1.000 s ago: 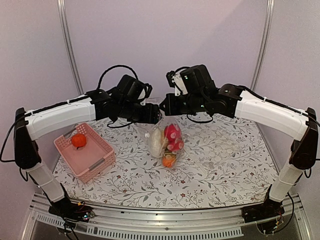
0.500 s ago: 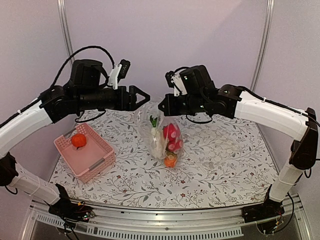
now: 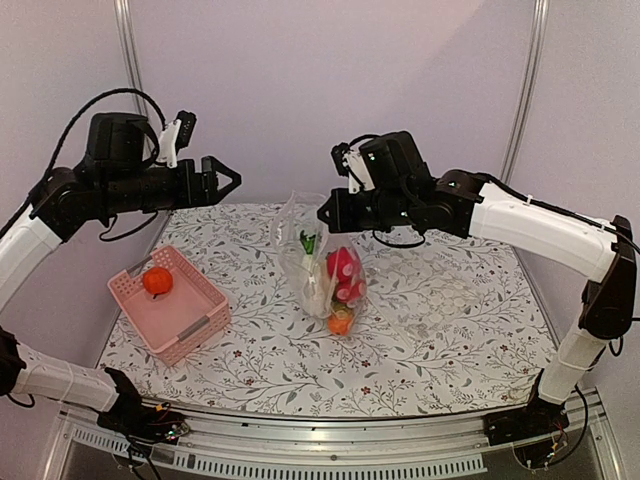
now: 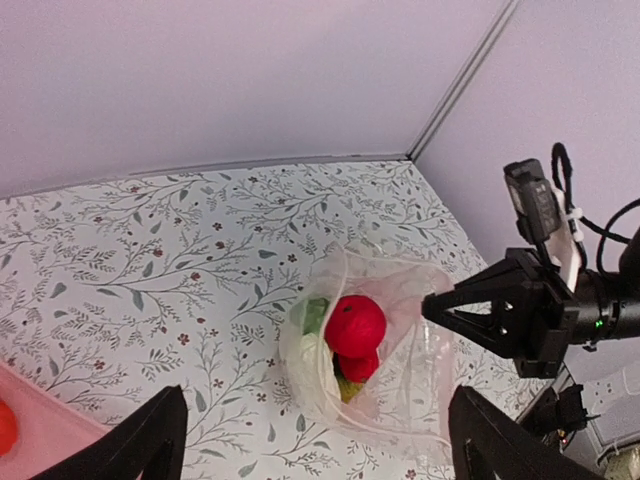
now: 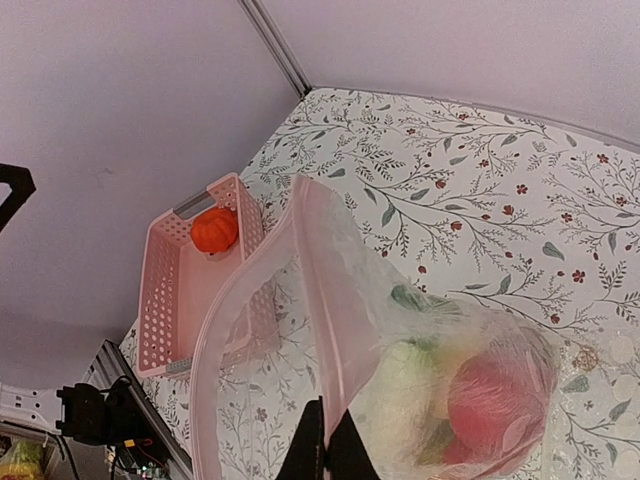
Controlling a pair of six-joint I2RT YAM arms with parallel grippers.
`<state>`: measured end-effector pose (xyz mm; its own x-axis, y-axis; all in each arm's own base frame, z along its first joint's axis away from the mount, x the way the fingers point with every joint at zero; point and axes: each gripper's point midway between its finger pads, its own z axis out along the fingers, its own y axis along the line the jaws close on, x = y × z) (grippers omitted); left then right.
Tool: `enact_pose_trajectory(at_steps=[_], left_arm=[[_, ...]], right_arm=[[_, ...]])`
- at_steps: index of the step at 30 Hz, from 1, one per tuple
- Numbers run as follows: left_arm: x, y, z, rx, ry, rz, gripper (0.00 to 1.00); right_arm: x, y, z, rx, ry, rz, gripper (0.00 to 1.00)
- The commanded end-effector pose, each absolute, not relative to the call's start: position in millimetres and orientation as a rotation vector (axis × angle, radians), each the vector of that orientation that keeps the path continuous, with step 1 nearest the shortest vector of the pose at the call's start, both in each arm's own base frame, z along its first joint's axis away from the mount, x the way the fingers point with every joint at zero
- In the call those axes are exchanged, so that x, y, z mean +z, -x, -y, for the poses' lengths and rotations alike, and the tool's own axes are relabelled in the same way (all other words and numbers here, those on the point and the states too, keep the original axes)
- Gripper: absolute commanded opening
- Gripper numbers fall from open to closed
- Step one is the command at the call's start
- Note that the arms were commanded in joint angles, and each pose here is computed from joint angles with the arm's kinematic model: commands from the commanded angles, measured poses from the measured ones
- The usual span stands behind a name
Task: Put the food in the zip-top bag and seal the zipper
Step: Pick up the fake vegetable from the bin.
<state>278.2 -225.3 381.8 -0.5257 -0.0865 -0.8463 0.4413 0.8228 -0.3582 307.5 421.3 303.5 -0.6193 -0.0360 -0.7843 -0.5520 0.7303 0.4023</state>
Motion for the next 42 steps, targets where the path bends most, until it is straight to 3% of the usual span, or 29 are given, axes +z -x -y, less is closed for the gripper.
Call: enact_pose_trajectory(at_steps=[1,20,28,42], left_arm=[[362,-290,171,-0.559,-0.066,-2.127,0.92],[186,-318,17,-0.222,0.548,-2.442,1.0],[145,-322,-22,-0.206,0.7,-2.471,1.0],[106,-342,-48,-0.085,0.694,-2.571,1.0]], right_arm=[[320,-303,-417,0.834,0.441,-2.082,0.0],[316,-303,-423,0.847,0.456,-2.088,0.0],[315,-303,-420,0.837,0.454,-2.088,0.0],[315,-303,-416,0.832,0.451,-2.088,0.0]])
